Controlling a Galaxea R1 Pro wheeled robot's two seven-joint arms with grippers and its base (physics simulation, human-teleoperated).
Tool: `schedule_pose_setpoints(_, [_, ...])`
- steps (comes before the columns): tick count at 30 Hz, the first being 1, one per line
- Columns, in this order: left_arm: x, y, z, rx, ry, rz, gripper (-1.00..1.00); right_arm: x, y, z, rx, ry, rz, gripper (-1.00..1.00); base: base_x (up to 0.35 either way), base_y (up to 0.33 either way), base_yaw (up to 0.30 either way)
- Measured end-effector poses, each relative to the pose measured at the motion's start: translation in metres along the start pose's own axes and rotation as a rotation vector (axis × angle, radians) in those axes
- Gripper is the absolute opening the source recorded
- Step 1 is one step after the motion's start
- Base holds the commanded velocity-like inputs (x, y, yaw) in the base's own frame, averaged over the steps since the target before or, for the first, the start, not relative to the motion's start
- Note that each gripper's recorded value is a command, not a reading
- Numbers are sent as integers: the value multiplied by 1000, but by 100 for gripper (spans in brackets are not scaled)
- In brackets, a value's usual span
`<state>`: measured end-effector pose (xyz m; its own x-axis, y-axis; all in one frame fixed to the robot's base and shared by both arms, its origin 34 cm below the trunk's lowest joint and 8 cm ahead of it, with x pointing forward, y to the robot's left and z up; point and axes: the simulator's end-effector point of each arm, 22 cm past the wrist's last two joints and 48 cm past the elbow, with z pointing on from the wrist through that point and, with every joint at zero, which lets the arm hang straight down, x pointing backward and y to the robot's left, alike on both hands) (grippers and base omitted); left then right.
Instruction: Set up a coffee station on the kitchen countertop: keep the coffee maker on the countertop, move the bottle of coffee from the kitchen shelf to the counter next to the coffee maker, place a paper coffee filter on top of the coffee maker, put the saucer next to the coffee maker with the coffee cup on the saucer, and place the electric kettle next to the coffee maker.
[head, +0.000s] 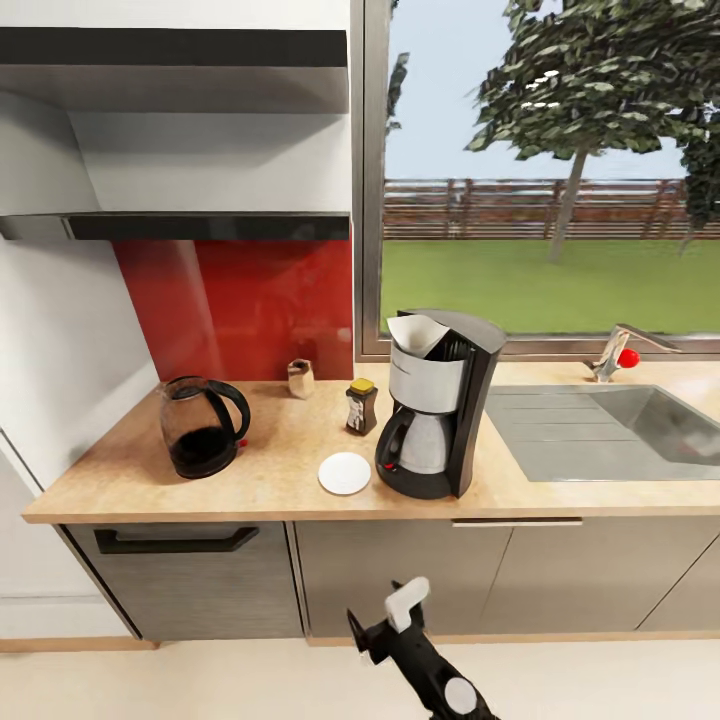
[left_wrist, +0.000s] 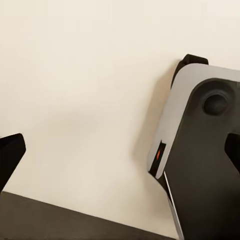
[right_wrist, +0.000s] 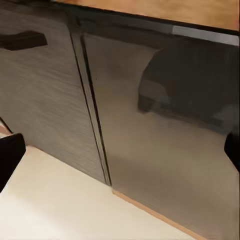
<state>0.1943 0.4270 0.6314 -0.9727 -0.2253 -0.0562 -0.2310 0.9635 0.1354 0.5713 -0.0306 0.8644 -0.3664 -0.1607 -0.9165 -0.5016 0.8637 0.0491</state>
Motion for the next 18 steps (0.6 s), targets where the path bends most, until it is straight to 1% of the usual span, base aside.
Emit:
schedule_pose_setpoints(1, [5,2,0,-4,8,1,100,-18,2,2,-6,-37,-3,100,0,0,0])
schedule_pose_setpoints(3, [11,3,0,-8,17,3,100,-42,8,4,-15,-85,-2,100,0,0,0])
schedule_pose_setpoints(5, [16,5,0,-11,24,5,100,-71,21,6,-31,-142,10,100,0,0,0])
schedule_pose_setpoints(8, [24,7,0,-15,34,9,100,-114,50,12,-62,-217,47,100,0,0,0])
schedule_pose_setpoints(9, [28,8,0,-16,40,10,100,-146,65,21,-81,-253,45,100,0,0,0])
schedule_pose_setpoints(10, [29,8,0,-16,40,11,100,-159,70,25,-89,-261,41,100,0,0,0])
schedule_pose_setpoints(11, [29,8,0,-16,41,11,100,-164,72,27,-91,-261,37,100,0,0,0])
schedule_pose_setpoints(13, [29,8,0,-17,41,11,100,-172,68,33,-90,-241,7,100,0,0,0])
schedule_pose_setpoints(15, [30,8,0,-17,42,11,100,-177,66,35,-89,-232,-6,100,0,0,0])
schedule_pose_setpoints(16, [30,7,0,-15,42,12,100,-189,62,39,-87,-227,-26,100,0,0,0])
schedule_pose_setpoints(18, [31,4,0,-12,43,13,100,-227,48,50,-75,-232,-77,100,0,0,0])
